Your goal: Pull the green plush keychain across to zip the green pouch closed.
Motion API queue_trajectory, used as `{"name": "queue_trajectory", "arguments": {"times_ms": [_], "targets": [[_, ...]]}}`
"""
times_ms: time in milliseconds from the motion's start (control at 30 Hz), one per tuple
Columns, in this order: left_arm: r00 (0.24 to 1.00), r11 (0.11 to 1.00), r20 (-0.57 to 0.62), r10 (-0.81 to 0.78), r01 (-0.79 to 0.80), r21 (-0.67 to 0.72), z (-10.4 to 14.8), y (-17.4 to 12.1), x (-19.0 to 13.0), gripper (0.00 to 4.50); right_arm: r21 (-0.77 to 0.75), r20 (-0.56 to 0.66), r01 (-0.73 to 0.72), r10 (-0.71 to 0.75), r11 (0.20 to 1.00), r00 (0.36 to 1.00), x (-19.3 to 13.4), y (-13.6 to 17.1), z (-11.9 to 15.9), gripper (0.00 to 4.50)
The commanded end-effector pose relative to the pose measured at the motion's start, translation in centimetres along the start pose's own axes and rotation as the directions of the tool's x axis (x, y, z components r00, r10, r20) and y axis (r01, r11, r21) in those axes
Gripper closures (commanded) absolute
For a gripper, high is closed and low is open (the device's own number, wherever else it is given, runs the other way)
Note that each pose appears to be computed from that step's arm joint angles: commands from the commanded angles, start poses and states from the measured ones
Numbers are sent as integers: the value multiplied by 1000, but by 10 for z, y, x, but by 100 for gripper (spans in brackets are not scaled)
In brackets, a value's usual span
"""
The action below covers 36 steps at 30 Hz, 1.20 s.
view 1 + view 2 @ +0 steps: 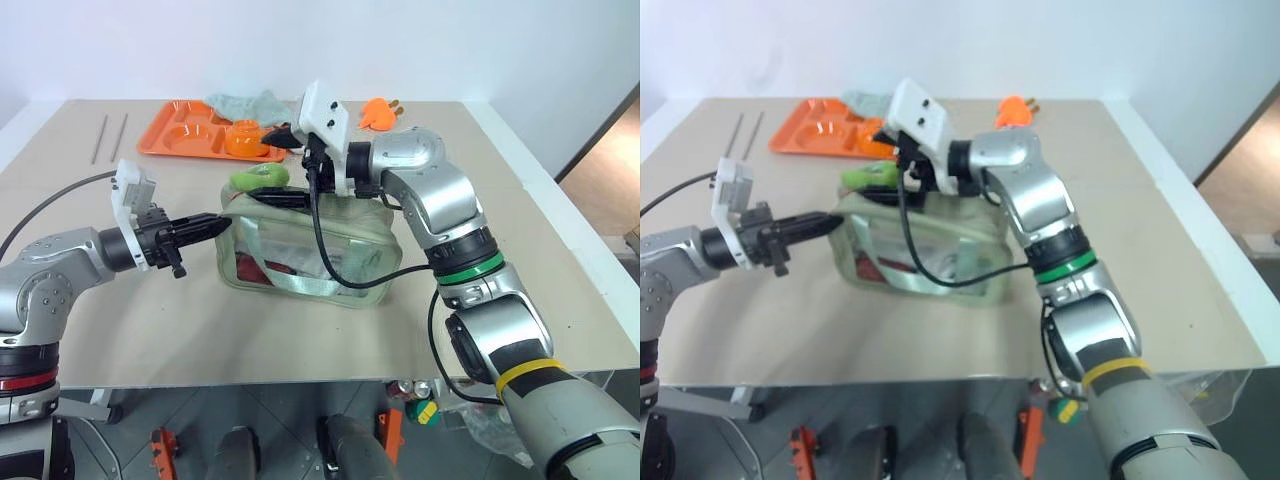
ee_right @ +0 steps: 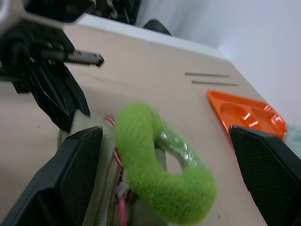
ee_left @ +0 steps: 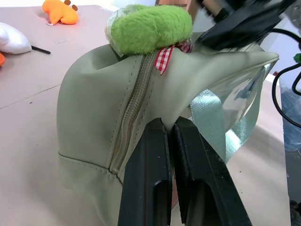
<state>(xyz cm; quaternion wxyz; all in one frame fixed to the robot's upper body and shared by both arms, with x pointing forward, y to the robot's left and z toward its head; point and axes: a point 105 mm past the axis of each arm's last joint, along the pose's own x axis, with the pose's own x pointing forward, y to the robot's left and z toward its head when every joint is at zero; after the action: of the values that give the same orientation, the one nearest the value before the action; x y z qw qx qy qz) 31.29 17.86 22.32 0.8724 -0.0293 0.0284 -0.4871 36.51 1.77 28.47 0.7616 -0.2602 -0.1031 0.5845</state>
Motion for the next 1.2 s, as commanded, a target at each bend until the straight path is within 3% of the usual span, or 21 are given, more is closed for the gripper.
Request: {"name": "queue_trajectory", "arguments": {"times_ms": [33,200,667,933,1067,1200], "targets": [[1000,999,20,-23,22,49,7,-7,1,450,-42,23,11,-10,999,1000,0,-2,9,5],[1000,999,22,-21,20,46,6,-7,1,450,-51,21,-3,4,999,1000,-1,0,9,5],[999,999,36,-9,7,45,6,-5,0,450,-65,20,-125,127,990,992,-8,18,8,445],[999,999,41,-1,-1,41,6,-3,-1,450,-75,10,-139,141,987,990,-13,19,7,445],[999,999,42,0,-1,38,5,-4,-1,450,-74,-13,-59,59,995,998,-22,0,6,445],[999,999,39,-1,0,33,3,-3,-1,450,-118,-40,-12,7,993,999,-51,-20,10,445]]}}
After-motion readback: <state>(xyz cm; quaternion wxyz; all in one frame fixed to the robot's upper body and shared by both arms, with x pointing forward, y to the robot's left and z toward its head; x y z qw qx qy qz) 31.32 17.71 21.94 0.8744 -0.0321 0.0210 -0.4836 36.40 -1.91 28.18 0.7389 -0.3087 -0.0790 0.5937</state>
